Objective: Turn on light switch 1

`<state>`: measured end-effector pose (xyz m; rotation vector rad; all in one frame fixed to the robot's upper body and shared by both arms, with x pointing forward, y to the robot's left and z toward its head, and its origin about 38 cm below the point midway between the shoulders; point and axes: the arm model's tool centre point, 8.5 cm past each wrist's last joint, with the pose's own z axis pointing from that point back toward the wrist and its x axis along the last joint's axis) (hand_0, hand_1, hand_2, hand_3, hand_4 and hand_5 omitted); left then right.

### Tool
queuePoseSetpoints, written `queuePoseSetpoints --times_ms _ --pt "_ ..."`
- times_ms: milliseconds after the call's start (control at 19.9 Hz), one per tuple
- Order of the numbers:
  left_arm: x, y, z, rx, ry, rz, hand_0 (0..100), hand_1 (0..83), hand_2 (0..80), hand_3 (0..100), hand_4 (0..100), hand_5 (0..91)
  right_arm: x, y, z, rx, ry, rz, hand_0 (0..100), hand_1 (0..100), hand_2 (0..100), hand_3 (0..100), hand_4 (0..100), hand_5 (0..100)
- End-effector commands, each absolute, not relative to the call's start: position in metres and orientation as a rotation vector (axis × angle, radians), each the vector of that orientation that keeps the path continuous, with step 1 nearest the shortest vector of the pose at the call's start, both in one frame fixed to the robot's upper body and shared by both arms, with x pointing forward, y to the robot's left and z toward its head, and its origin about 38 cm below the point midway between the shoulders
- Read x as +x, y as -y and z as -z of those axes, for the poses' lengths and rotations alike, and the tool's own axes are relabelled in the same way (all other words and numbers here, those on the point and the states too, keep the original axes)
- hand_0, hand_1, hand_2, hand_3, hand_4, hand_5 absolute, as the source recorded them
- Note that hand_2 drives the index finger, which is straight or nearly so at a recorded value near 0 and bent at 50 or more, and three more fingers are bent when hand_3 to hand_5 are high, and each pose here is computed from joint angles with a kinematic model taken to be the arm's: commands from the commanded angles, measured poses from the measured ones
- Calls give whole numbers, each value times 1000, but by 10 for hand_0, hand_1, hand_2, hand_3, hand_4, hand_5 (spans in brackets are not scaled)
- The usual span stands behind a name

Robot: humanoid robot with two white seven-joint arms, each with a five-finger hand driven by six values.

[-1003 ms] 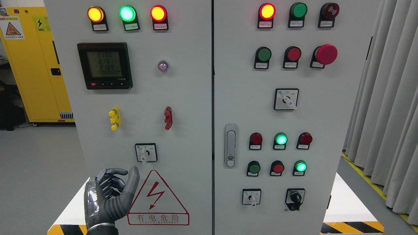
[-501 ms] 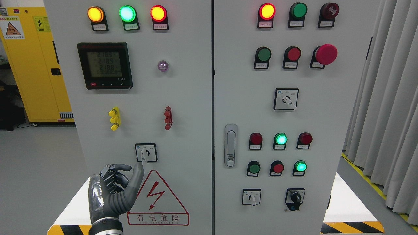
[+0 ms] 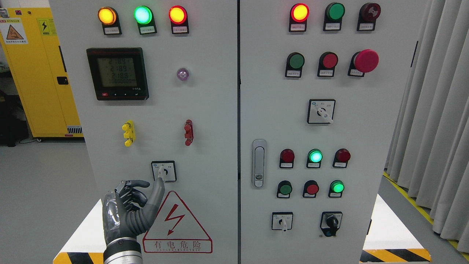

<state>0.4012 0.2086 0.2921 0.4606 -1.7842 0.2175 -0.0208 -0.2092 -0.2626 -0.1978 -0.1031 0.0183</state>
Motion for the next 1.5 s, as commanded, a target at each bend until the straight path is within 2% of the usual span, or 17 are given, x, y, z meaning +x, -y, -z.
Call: queuePoseSetpoints --times_ms 0,1454 --pt "407 -204 -293 454 1777 -210 170 680 558 913 871 854 -21 209 263 -197 99 10 0 500 40 0 0 0" --pt "420 -197 -285 501 1741 -183 184 660 585 925 877 855 -21 209 263 -198 99 11 0 500 40 0 0 0"
